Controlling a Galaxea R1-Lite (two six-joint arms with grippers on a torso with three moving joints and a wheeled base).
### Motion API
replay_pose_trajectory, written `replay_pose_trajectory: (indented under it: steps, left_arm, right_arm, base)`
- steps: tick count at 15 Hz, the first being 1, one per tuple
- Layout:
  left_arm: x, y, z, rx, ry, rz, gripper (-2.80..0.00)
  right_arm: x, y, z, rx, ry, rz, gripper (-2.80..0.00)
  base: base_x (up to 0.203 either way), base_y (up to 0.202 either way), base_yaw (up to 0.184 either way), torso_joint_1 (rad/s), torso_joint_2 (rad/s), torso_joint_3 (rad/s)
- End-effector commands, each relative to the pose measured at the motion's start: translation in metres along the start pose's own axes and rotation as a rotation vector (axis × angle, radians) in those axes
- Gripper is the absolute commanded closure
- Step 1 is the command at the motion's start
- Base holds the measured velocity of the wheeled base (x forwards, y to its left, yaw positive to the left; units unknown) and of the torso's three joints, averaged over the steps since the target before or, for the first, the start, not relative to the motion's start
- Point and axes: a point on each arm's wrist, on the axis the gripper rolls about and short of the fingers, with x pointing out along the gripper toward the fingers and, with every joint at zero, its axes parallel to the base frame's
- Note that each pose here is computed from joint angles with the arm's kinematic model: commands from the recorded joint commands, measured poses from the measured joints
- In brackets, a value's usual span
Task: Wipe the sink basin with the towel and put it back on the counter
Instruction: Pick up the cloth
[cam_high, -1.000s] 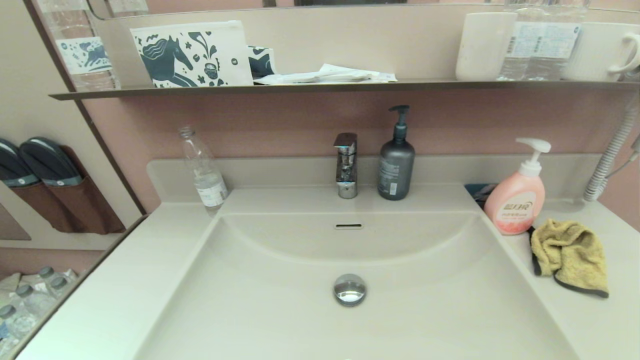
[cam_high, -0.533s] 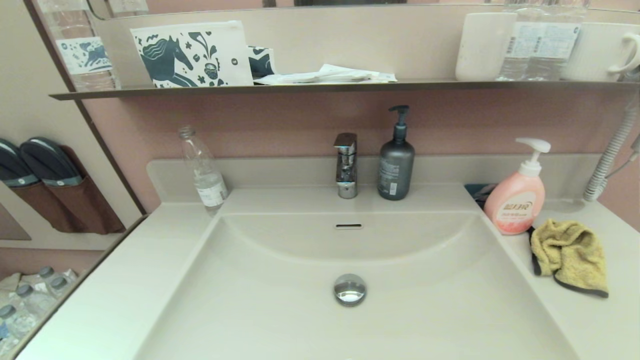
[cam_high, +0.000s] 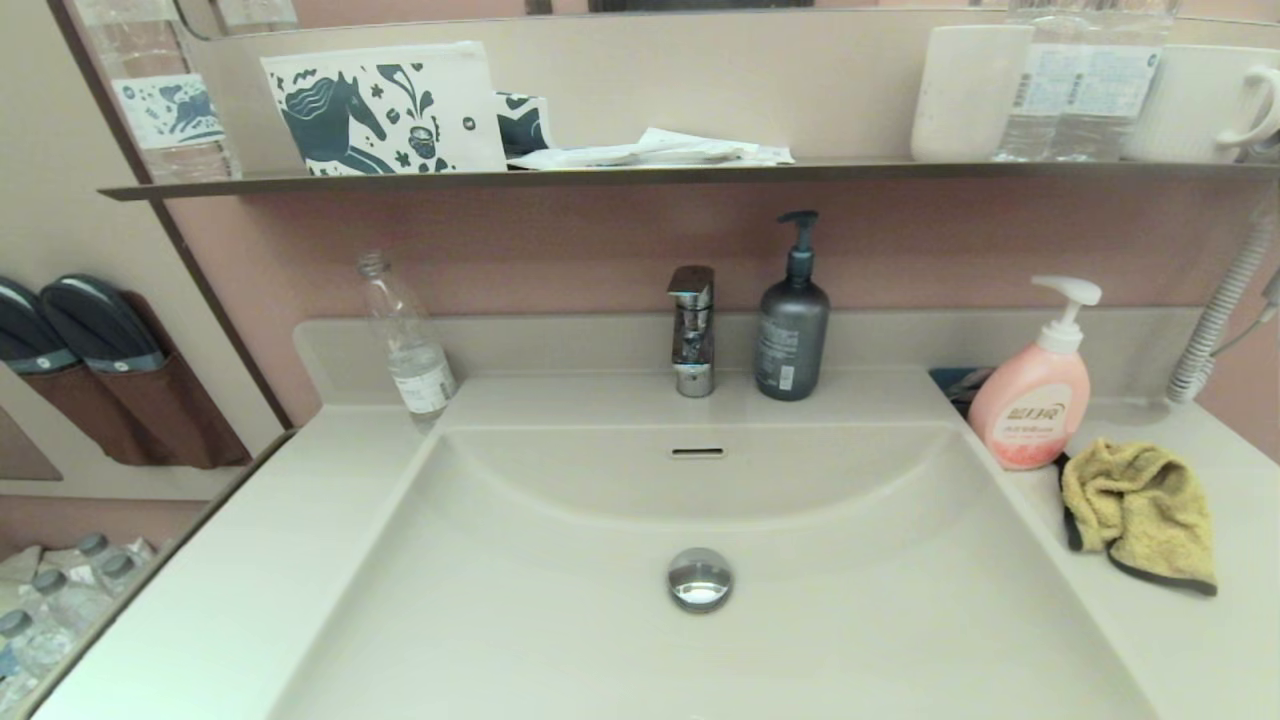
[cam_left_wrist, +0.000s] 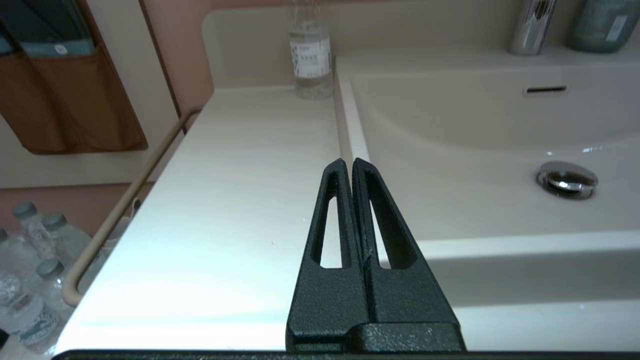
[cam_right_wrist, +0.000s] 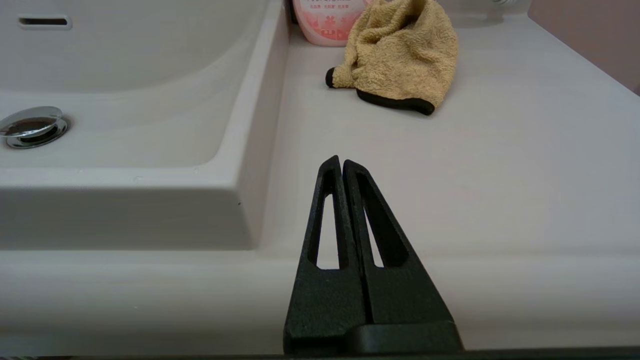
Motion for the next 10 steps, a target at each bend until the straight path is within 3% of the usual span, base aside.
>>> replay_pose_trajectory:
  steps: [1,10]
  left_arm:
    - [0.003,-0.001,-0.009,0.001,0.032,-0.002,0.0]
    - [0.008,-0.002,-0.031,0.006,0.096,-0.03,0.0]
  right_arm:
    - [0.0,0.0,0.0,-0.001,0.0,0.0,0.0]
    - [0.0,0.0,0.0,0.0,0.0,0.0,0.0]
  base:
    - [0.0,0.0,0.0,0.0,0.0,0.0]
    - [0.0,0.0,0.0,0.0,0.0,0.0]
